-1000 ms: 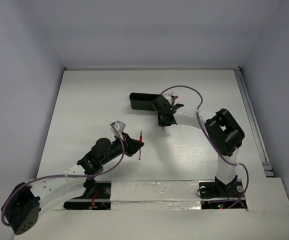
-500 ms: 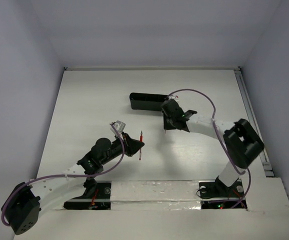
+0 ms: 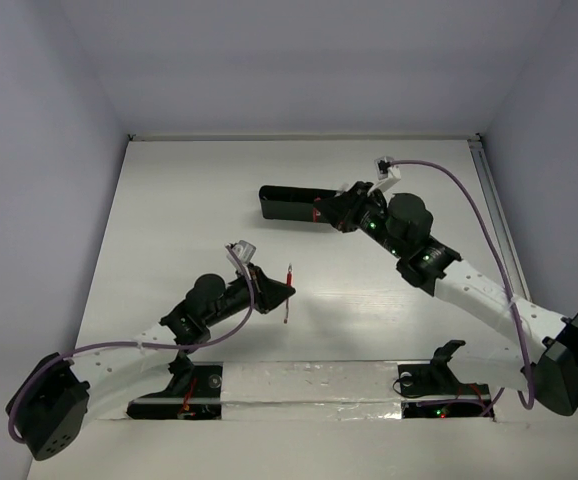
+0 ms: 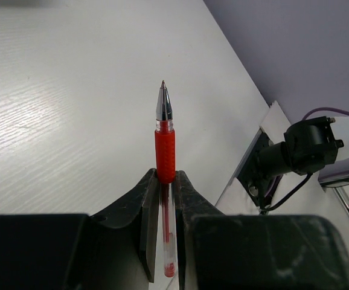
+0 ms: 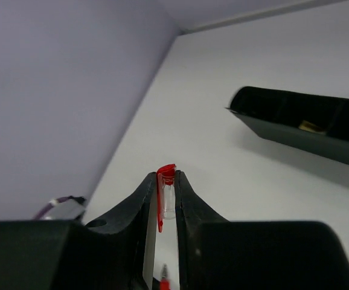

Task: Sort the stationery into containers
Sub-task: Close the pen cap on the pen.

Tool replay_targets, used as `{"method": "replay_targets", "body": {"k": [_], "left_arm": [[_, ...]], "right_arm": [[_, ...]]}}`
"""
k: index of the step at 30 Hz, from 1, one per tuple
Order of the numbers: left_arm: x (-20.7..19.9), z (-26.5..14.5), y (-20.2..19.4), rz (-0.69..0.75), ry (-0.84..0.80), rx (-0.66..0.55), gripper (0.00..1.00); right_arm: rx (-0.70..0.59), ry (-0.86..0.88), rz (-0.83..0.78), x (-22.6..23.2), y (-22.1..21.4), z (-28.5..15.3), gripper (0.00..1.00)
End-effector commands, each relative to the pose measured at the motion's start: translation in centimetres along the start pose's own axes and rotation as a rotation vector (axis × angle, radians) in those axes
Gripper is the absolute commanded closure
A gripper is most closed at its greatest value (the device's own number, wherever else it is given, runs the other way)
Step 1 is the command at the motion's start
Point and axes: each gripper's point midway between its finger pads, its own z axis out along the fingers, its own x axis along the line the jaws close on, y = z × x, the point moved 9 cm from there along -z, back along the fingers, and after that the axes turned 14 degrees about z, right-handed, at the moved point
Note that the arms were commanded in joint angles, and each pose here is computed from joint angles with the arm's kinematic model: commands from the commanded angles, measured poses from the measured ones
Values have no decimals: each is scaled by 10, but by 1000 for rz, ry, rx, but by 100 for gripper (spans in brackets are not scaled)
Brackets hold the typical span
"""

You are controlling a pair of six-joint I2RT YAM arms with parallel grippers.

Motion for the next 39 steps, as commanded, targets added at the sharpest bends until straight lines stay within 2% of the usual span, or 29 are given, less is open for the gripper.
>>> {"method": "replay_targets", "body": {"k": [1, 8, 15, 39], "left_arm": [[-16, 6, 29, 7, -95, -101, 100], [-28, 5, 48, -16, -141, -158, 100], [-31, 11, 67, 32, -115, -183, 100], [-31, 16, 86, 68, -79, -222, 100]], "right_arm": [[39, 226, 80, 26, 0, 3, 100], [85, 327, 168, 31, -10, 5, 100], [117, 375, 231, 34, -21, 4, 100], [162, 361, 235, 25, -42, 8, 100]]}}
